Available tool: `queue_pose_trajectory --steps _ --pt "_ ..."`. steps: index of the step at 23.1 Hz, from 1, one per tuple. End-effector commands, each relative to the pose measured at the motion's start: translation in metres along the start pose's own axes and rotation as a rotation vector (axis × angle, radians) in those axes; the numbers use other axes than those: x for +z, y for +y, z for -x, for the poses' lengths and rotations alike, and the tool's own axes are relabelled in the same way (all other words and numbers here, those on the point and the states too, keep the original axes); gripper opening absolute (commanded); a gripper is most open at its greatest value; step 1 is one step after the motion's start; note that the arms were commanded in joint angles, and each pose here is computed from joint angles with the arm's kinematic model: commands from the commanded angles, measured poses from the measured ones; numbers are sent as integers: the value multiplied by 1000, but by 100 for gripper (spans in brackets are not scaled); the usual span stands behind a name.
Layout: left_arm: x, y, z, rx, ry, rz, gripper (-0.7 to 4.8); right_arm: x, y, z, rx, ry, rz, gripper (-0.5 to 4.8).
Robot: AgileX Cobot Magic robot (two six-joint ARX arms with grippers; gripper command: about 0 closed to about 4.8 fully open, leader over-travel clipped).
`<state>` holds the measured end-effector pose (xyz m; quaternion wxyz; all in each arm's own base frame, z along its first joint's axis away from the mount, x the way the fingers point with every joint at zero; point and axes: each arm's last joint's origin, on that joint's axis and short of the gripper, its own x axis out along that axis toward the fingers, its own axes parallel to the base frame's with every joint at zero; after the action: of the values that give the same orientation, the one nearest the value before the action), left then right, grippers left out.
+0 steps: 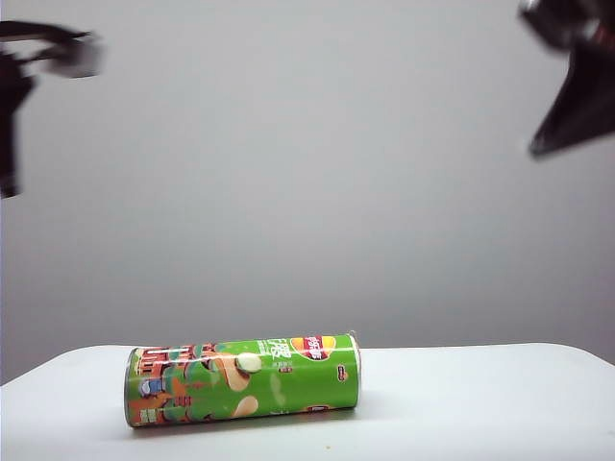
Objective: Pick up the green tub of chips from the desk, push the transparent container that's holding the chips and has slipped out back in, and finally put the chips back on the desk.
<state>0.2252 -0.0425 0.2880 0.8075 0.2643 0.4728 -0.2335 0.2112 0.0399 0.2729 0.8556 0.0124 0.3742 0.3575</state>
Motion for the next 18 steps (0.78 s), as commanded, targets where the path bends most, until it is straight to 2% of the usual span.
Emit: queue_pose_trajectory --steps 1,2,4,5,6,7,8,10,12,14,16,18 --pt "-28 -4 0 81 -128 100 479 -7 17 27 -107 -169 -10 -9" --pt "-33 -6 0 92 -145 100 479 -10 21 33 -122 -211 -12 -9" --pt "-49 -17 0 136 -286 100 479 -22 33 50 -209 -350 17 -9" --pt "-56 -24 2 158 -430 128 479 -31 38 58 -287 -418 38 -9" --pt "-59 -27 3 168 -497 143 479 -36 40 62 -304 -460 50 -9" --pt "-64 -31 7 212 -638 175 479 -43 44 65 -305 -539 54 -9" --pt "-68 -35 10 247 -736 181 479 -51 44 65 -347 -616 38 -9" --pt "-74 -39 14 287 -860 199 479 -63 46 65 -363 -709 47 -9" --pt "-86 -47 15 331 -1009 226 479 -84 45 58 -366 -814 7 -9" --pt "-97 -54 3 318 -1066 268 479 -104 41 49 -413 -903 -9 -9" --pt "-106 -59 -11 324 -1072 278 479 -117 37 40 -397 -968 -35 -9" --pt "-114 -63 -25 310 -1102 299 478 -131 31 28 -394 -964 -69 -9"
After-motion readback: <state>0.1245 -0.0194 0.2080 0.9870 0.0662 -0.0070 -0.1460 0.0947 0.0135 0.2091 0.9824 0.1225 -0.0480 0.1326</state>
